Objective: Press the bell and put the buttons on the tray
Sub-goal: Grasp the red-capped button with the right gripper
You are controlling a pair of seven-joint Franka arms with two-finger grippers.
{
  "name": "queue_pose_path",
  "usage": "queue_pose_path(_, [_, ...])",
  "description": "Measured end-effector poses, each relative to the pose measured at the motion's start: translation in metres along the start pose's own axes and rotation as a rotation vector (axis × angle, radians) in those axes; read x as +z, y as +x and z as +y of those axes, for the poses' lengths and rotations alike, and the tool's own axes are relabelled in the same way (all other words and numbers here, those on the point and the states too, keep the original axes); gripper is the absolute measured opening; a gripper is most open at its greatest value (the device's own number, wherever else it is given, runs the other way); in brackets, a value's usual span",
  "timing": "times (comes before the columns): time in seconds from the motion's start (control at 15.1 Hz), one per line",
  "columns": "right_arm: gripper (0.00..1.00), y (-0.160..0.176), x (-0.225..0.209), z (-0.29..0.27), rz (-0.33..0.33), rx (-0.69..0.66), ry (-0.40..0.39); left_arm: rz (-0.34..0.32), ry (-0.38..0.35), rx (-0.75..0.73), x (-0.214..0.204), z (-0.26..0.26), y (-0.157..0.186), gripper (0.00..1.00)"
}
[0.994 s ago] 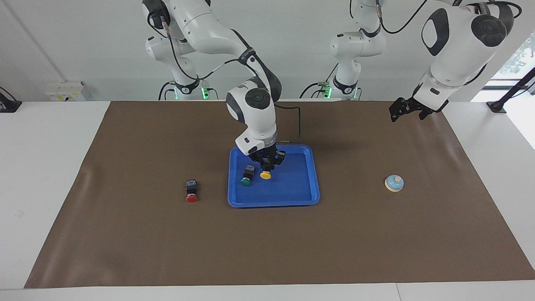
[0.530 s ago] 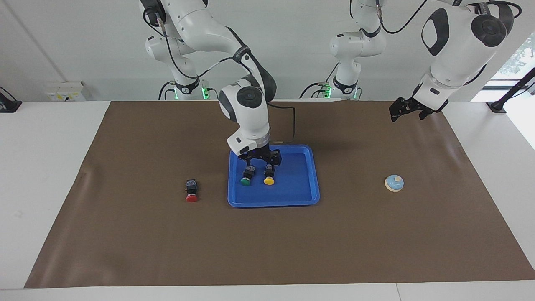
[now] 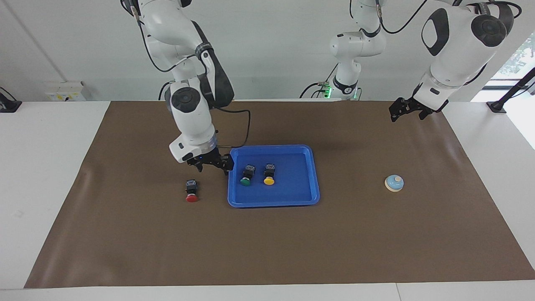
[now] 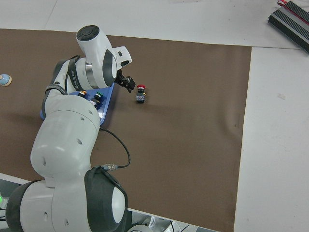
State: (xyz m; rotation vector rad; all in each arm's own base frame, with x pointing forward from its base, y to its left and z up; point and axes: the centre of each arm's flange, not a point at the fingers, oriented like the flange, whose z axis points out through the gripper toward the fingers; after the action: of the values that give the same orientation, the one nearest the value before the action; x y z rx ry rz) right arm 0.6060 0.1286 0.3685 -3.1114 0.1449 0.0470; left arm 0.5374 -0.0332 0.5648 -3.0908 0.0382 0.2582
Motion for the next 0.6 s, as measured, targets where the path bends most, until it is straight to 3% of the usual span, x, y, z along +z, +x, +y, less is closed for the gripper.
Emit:
queue_pose_path(0.27, [1.00, 0.005, 0.024, 0.053, 0.063, -0.149, 0.010, 0.000, 0.000, 0.000, 0.000, 0.000, 0.000, 1.00])
queue_pose_path(0.6, [1.00, -0.005, 0.044, 0.043, 0.099, -0.194, 0.017, 0.000, 0.000, 0.000, 0.000, 0.000, 0.000, 1.00])
